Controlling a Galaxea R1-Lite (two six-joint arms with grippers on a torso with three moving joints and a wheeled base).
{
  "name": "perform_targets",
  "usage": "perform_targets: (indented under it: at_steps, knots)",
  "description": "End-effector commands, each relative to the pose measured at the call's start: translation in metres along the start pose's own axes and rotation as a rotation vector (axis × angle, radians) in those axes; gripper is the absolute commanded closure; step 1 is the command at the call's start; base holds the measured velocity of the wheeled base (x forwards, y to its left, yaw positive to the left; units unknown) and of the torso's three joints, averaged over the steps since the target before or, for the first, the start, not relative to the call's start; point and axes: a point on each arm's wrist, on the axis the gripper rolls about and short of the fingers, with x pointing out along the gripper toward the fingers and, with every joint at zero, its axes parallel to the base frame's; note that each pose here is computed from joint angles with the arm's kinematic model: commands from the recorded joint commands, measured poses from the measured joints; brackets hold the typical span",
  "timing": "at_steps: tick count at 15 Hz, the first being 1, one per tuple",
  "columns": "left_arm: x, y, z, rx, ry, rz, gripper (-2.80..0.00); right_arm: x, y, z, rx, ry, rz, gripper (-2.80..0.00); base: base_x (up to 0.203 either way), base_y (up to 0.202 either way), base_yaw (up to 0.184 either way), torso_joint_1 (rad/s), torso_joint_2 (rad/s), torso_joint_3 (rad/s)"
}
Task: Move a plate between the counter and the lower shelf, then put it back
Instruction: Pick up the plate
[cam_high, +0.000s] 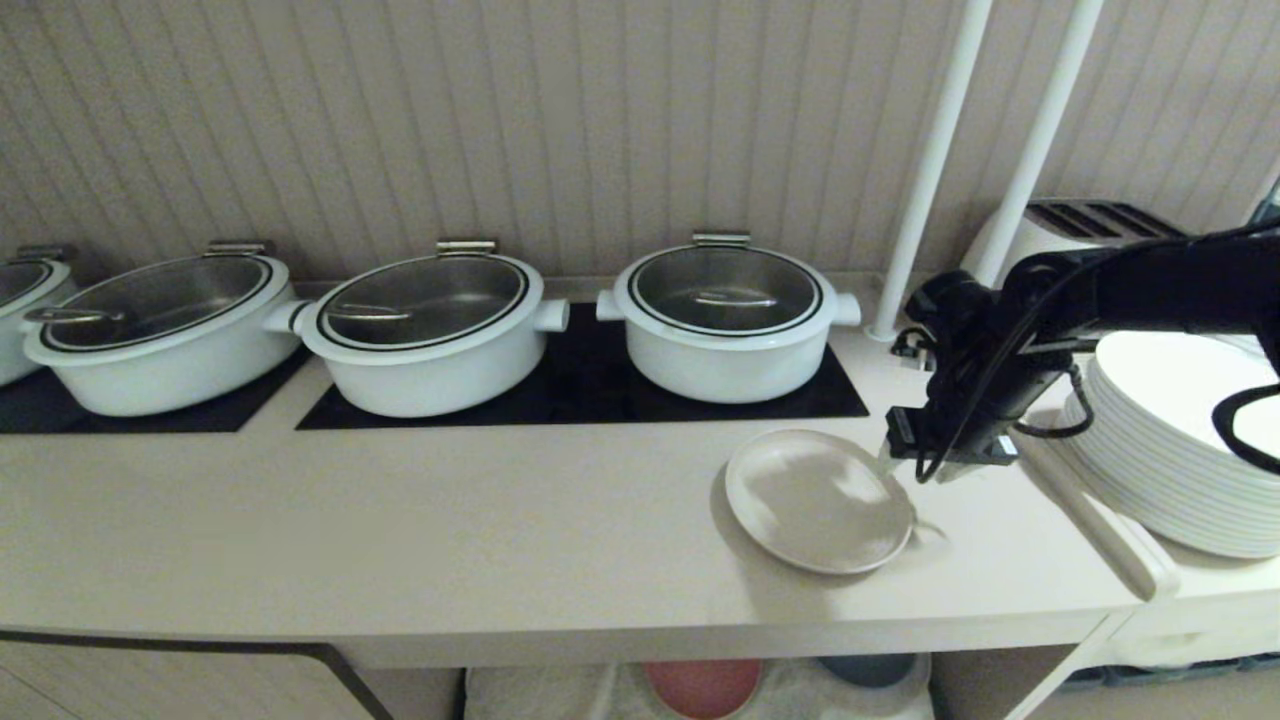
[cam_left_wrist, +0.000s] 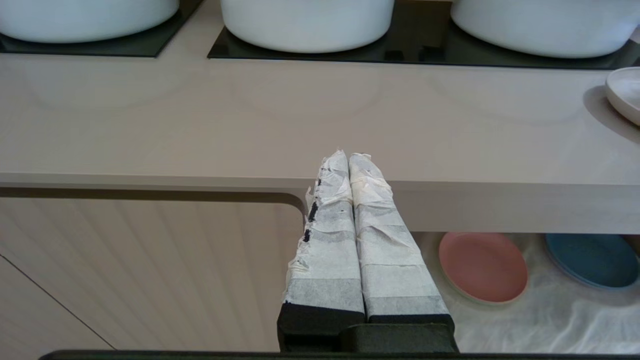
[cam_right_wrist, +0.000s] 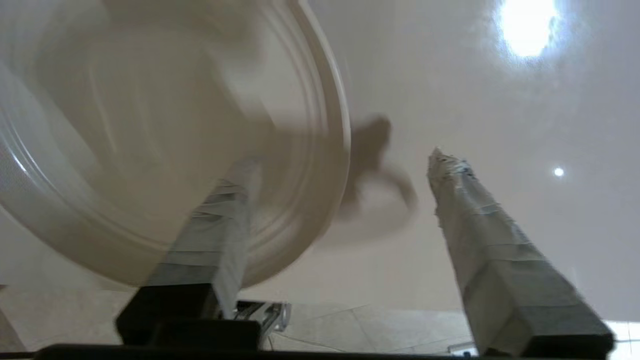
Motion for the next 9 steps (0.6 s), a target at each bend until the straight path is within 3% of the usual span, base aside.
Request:
perform_targets:
  at_steps: [1,9]
  knots:
    - [0.000,0.000,0.000,-0.001,-0.001,0.001,0.00,0.009,0.001,0.001,-0.003,0.005,0.000,-2.80,0.000,0.000,0.000,0.000,0.00,0.000]
    - [0.000,0.000,0.000,-0.001,-0.001,0.001,0.00,0.036,0.007,0.007,-0.015,-0.010,0.008,-2.80,0.000,0.000,0.000,0.000,0.00,0.000]
